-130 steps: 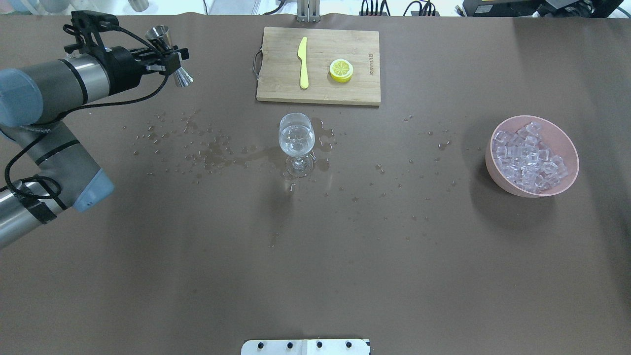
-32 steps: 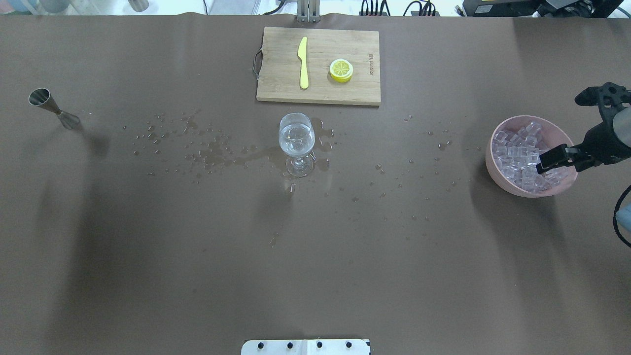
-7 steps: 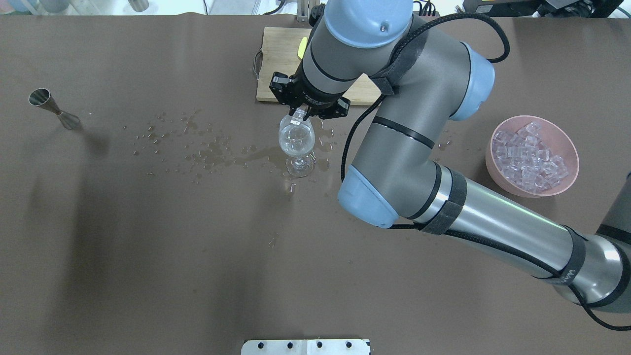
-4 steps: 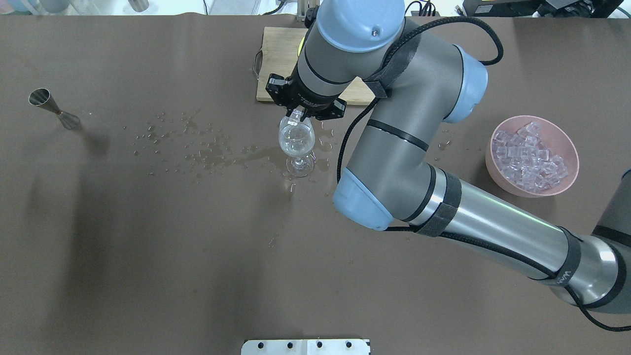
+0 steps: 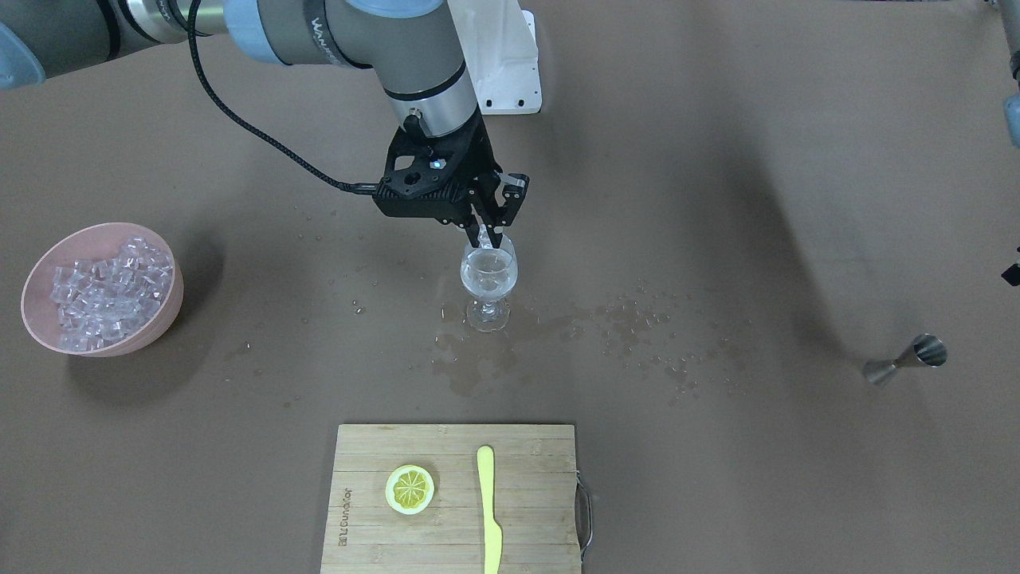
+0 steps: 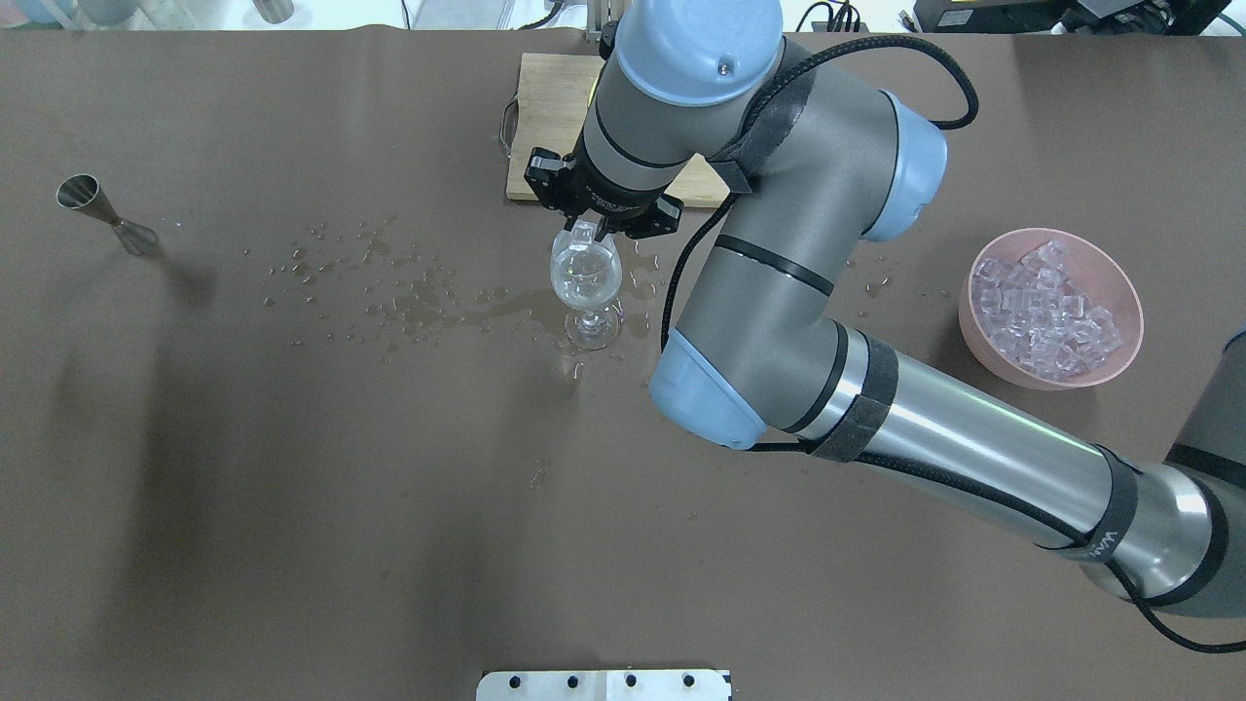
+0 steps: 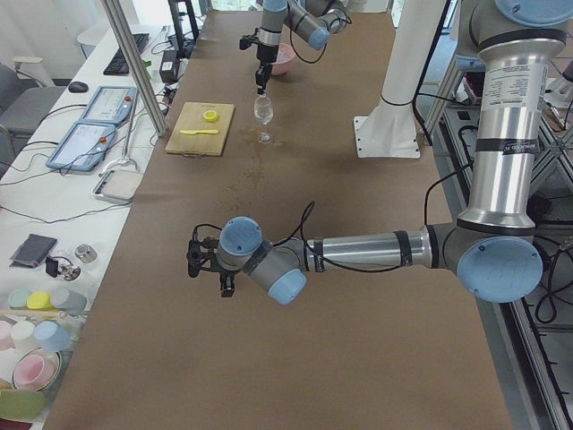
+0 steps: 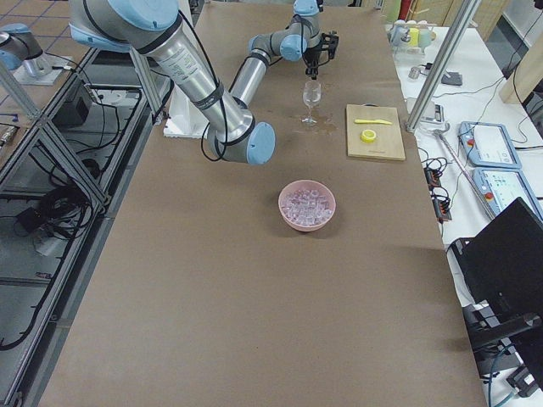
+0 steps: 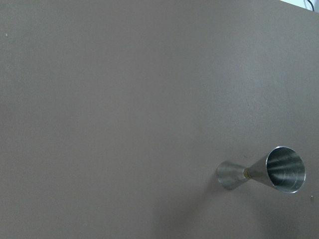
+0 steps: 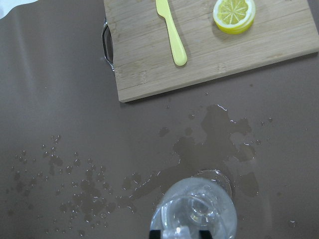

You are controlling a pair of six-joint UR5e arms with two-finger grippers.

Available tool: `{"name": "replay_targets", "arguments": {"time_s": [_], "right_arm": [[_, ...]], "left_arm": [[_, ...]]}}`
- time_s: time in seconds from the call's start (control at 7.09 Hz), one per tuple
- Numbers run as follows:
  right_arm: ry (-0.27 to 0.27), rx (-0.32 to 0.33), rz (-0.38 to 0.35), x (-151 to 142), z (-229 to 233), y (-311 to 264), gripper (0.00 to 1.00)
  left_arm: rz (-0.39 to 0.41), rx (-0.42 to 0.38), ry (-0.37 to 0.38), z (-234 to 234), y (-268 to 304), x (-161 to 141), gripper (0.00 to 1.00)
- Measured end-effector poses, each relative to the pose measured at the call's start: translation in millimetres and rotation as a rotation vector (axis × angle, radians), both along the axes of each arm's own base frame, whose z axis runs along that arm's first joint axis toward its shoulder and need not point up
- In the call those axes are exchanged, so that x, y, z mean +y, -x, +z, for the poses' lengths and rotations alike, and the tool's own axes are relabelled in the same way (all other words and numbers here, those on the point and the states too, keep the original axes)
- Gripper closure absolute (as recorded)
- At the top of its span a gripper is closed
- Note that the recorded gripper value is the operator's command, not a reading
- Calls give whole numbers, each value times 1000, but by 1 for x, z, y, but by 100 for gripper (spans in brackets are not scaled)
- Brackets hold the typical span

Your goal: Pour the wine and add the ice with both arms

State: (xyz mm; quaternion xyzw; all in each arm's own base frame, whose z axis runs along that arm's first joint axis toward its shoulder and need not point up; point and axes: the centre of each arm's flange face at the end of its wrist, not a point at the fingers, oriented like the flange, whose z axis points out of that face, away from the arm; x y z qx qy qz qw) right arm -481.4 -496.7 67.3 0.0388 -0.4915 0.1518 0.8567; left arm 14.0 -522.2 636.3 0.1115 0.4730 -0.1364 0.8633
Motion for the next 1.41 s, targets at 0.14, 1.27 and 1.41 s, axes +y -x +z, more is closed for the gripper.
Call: {"name": "replay_targets", "arguments": {"time_s": [0.14, 1.27, 1.41], "right_arm": [[-1, 0, -1, 0, 0, 0, 0], [-35, 199, -111, -47, 276, -269, 0], [-54, 235, -134, -50, 315, -312, 0]], "left_arm": [[0, 0, 0, 0, 0, 0, 2], [-2, -9, -9, -2, 0, -2, 2], [1, -11, -11, -2, -1, -3, 2]]}}
